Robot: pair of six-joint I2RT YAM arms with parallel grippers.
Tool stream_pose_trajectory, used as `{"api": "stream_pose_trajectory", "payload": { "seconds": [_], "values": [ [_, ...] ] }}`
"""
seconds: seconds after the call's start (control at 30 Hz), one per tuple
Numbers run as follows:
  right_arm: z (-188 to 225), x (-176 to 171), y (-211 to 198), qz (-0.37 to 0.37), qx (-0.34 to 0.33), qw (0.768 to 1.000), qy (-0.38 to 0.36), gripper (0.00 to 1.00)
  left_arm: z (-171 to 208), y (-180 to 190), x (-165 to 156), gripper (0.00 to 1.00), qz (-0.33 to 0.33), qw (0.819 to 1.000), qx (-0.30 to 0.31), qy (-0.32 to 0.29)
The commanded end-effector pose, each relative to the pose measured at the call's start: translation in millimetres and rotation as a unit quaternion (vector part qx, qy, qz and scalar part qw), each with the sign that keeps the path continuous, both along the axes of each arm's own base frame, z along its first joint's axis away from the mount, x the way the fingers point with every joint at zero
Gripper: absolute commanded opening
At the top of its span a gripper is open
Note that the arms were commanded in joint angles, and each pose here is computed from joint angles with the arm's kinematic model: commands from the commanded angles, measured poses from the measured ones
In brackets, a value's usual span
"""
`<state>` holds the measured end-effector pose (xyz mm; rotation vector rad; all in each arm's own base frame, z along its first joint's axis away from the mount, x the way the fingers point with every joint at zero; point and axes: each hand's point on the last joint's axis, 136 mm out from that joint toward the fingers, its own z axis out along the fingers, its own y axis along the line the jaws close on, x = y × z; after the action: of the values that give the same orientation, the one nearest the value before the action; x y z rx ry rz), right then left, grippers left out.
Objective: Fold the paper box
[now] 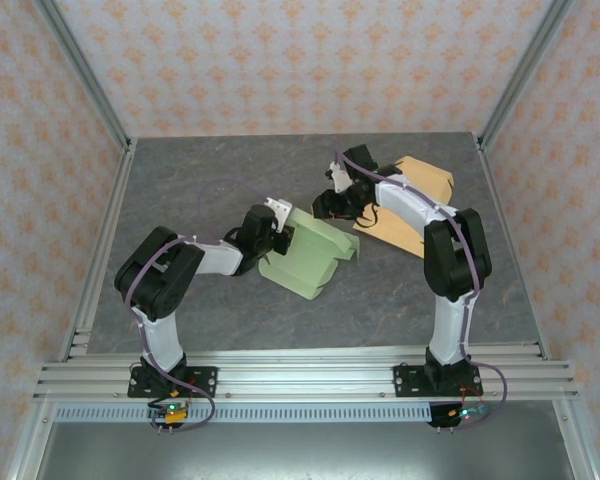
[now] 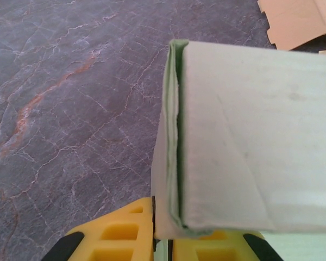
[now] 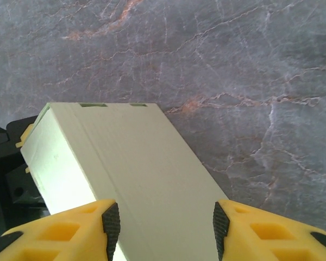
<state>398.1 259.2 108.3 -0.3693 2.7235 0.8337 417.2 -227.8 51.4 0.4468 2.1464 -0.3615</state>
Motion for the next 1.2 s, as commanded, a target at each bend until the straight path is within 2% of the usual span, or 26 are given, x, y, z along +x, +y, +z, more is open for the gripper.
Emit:
{"api": "stream_pose_trajectory", "payload": {
  "seconds": [0.0, 0.13, 0.27, 0.4, 0.67, 0.83, 0.97, 1.17],
  "values": [
    [-26, -32, 6, 0.008, -0.028, 0.998, 0.05, 0.51, 18, -6, 6, 0.13, -0.003, 0.999, -0.023, -0.035],
    [-26, -36, 6, 0.005, -0.03, 0.998, 0.06, 0.51, 17, -11, 7, 0.13, -0.009, 0.998, -0.041, -0.038],
    [-8, -38, 16, 0.017, 0.007, 0.998, 0.054, 0.55, 16, -19, 4, 0.13, -0.029, 0.998, -0.052, -0.038],
    [8, -36, 25, 0.036, 0.037, 0.998, 0.039, 0.59, 15, -18, -1, 0.13, -0.034, 0.997, -0.048, -0.04],
    [9, -27, 39, 0.043, 0.065, 0.996, 0.047, 0.62, 9, -15, -5, 0.13, -0.038, 0.998, -0.032, -0.033],
    [14, -16, 29, 0.008, 0.066, 0.997, 0.045, 0.63, 10, -12, -6, 0.13, -0.034, 0.998, -0.028, -0.034],
    [15, -11, 22, -0.015, 0.087, 0.994, 0.057, 0.62, 14, -15, -5, 0.19, -0.036, 0.998, -0.038, -0.034],
    [4, -12, 15, -0.031, 0.089, 0.993, 0.068, 0.62, 24, -18, -5, 0.22, -0.037, 0.997, -0.056, -0.041]
  ]
}}
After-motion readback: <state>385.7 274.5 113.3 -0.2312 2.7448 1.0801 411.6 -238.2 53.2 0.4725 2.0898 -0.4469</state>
